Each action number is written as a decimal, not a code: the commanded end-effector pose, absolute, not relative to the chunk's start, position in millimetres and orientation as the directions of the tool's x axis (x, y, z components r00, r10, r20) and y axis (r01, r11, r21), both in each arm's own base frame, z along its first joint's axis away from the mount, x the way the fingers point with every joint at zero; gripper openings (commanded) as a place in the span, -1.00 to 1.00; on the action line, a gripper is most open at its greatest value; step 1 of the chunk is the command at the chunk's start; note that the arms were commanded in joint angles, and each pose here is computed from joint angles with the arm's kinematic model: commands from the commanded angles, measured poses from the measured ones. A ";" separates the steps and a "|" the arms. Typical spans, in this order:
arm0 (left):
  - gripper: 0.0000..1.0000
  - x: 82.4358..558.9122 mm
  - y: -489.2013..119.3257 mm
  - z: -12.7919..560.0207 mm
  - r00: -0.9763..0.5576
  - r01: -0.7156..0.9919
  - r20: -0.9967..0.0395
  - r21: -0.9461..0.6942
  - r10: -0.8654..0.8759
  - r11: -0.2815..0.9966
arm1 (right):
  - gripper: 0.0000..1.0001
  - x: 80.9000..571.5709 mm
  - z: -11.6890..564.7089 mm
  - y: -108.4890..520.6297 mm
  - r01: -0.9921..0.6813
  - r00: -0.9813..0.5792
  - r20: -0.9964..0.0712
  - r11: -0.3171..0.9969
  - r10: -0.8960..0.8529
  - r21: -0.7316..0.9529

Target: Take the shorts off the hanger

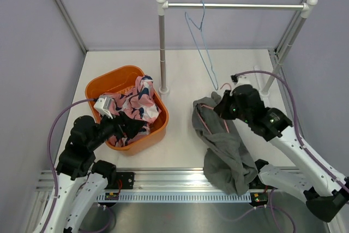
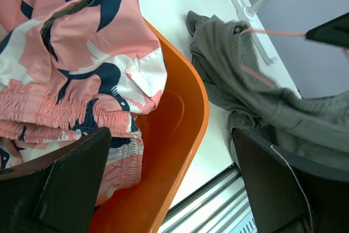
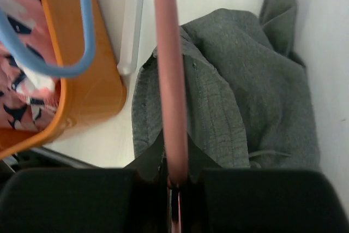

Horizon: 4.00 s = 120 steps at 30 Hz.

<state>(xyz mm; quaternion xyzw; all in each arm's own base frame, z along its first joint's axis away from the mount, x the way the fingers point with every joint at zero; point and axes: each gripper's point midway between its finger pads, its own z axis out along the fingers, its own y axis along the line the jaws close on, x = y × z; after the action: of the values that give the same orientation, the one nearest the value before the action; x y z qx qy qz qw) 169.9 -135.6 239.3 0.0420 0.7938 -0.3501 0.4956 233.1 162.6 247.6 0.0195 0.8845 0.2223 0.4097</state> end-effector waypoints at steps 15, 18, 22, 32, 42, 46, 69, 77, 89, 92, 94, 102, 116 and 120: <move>0.93 147.9 -214.7 256.5 -0.572 0.573 -0.807 -0.522 -0.148 0.631 | -1.00 147.8 313.2 249.7 -0.261 -0.474 -0.856 0.895 0.208 0.362; 0.97 153.3 -232.7 256.8 -0.542 0.543 -0.834 -0.438 -0.100 0.717 | -1.00 149.6 321.0 250.5 -0.235 -0.446 -0.877 0.923 0.176 0.305; 0.98 162.2 -251.6 263.9 -0.499 0.496 -0.863 -0.365 -0.086 0.788 | -1.00 145.4 326.2 255.3 -0.257 -0.443 -0.881 0.918 0.166 0.302; 0.98 193.3 -270.9 266.1 -0.439 0.373 -0.898 -0.199 -0.016 0.906 | -1.00 137.6 334.2 245.2 -0.280 -0.444 -0.877 0.901 0.186 0.333; -0.29 209.0 -283.6 273.9 -0.401 0.346 -0.916 -0.140 0.011 0.928 | -1.00 137.1 345.1 226.6 -0.283 -0.432 -0.878 0.894 0.205 0.347; -1.00 220.6 -292.0 284.5 -0.399 0.351 -0.916 -0.117 0.036 0.929 | -1.00 135.1 348.3 224.6 -0.302 -0.433 -0.877 0.884 0.206 0.357; -1.00 295.9 -294.6 247.1 -0.533 0.279 -0.845 -0.129 0.042 0.952 | -1.00 136.1 361.6 190.1 -0.299 -0.398 -0.889 0.885 0.225 0.357; -1.00 176.3 -365.6 281.3 -0.391 0.657 -0.900 -0.128 0.191 0.743 | -1.00 147.4 369.1 191.5 -0.272 -0.311 -0.930 0.919 0.197 0.286; -1.00 46.2 -383.9 322.9 -0.183 0.868 -0.950 -0.036 0.252 0.495 | -1.00 180.8 418.9 176.8 -0.233 -0.172 -0.960 0.938 0.220 0.256; -1.00 60.3 -369.7 331.6 -0.172 0.827 -0.955 -0.008 0.240 0.561 | -1.00 184.9 445.2 172.1 -0.236 -0.134 -0.961 0.934 0.242 0.268; -1.00 77.3 -356.6 348.5 -0.161 0.767 -0.965 0.008 0.205 0.642 | -1.00 184.2 455.7 171.1 -0.249 -0.130 -0.962 0.931 0.241 0.267; -1.00 134.4 -272.5 471.3 -0.081 0.579 -0.996 -0.084 -0.045 0.811 | -1.00 169.3 479.9 164.0 -0.354 -0.173 -0.927 0.857 0.333 0.374; -1.00 161.8 -43.2 746.1 0.492 0.328 -0.754 -0.302 -0.435 0.895 | -1.00 168.0 462.1 161.6 -0.330 -0.215 -0.936 0.881 0.280 0.340; -1.00 164.0 -35.9 726.7 0.489 0.301 -0.771 -0.290 -0.408 0.909 | -1.00 167.5 456.4 161.5 -0.328 -0.221 -0.937 0.884 0.271 0.333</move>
<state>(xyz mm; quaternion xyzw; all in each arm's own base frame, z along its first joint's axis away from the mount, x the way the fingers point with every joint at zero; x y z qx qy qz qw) 163.7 -25.8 733.1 -0.0798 0.4687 -0.2592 0.8407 167.3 165.5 452.6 -0.0320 0.7449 0.2330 0.6243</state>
